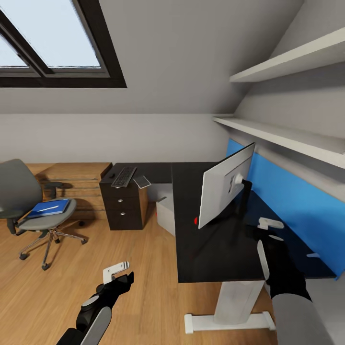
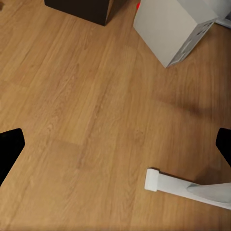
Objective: In the bedroom, organize the workspace by keeping the computer under the desk, ensuring the monitor is on the desk, placing the keyboard on the desk next to the monitor, placing the mouse on the desk next to the keyboard, moving the folder from the swivel chair onto the desk next to the mouse, stacking the notebook on top of the folder with the pen on top of the notebook, and positioning the swivel chair next to the desk.
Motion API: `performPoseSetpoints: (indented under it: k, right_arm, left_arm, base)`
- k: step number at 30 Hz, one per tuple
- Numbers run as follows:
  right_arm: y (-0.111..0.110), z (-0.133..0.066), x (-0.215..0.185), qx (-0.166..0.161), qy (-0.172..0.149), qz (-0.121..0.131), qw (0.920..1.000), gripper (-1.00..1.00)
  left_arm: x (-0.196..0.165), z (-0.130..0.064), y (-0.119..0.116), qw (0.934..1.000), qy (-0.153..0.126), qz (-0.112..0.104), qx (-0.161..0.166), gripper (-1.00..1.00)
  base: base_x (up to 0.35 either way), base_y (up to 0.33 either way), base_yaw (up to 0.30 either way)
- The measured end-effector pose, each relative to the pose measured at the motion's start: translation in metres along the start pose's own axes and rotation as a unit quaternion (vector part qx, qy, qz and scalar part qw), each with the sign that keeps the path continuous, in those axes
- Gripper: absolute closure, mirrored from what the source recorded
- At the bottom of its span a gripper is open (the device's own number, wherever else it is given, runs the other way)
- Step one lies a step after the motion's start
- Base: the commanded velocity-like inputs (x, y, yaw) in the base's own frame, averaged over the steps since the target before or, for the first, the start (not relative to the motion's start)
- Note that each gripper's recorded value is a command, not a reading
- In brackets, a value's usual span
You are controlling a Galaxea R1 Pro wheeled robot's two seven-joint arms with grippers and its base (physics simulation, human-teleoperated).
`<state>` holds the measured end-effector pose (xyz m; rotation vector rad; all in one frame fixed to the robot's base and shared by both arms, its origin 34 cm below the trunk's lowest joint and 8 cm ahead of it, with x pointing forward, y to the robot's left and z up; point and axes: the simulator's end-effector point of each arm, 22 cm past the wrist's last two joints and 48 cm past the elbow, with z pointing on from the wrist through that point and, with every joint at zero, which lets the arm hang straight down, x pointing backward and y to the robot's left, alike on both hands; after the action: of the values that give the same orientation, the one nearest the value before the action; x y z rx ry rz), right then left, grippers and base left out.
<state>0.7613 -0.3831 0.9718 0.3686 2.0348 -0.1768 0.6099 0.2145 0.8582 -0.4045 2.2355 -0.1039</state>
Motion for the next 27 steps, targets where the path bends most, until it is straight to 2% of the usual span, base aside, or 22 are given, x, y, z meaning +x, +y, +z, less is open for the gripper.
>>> performPoseSetpoints:
  k: [3,6,8,19,27]
  right_arm:
    - [0.005,-0.023,0.006,-0.002,0.006,0.008,0.9999,-1.00]
    - [0.006,-0.037,0.013,-0.002,0.006,0.012,0.9999,-1.00]
    - [0.006,-0.056,0.022,-0.001,0.002,0.017,0.9999,-1.00]
    - [0.005,-0.061,0.023,-0.001,-0.001,0.019,0.9998,-1.00]
    - [0.000,-0.072,0.009,0.003,-0.023,0.019,0.9995,-1.00]
  left_arm:
    - [0.000,0.000,0.000,1.0000,0.000,0.000,0.000,-1.00]
    - [0.000,0.000,0.000,1.0000,0.000,0.000,0.000,-1.00]
    - [0.000,0.000,0.000,1.0000,-0.001,0.000,0.000,-1.00]
    - [0.000,0.000,0.000,1.0000,0.000,0.000,-0.001,-1.00]
    - [0.010,0.004,0.005,0.9999,0.010,0.001,-0.008,-1.00]
  base:
    - [0.000,0.000,0.000]
    - [0.000,0.041,0.000]
    - [0.000,0.254,0.000]
    - [0.000,0.310,0.000]
    - [0.000,0.060,0.000]
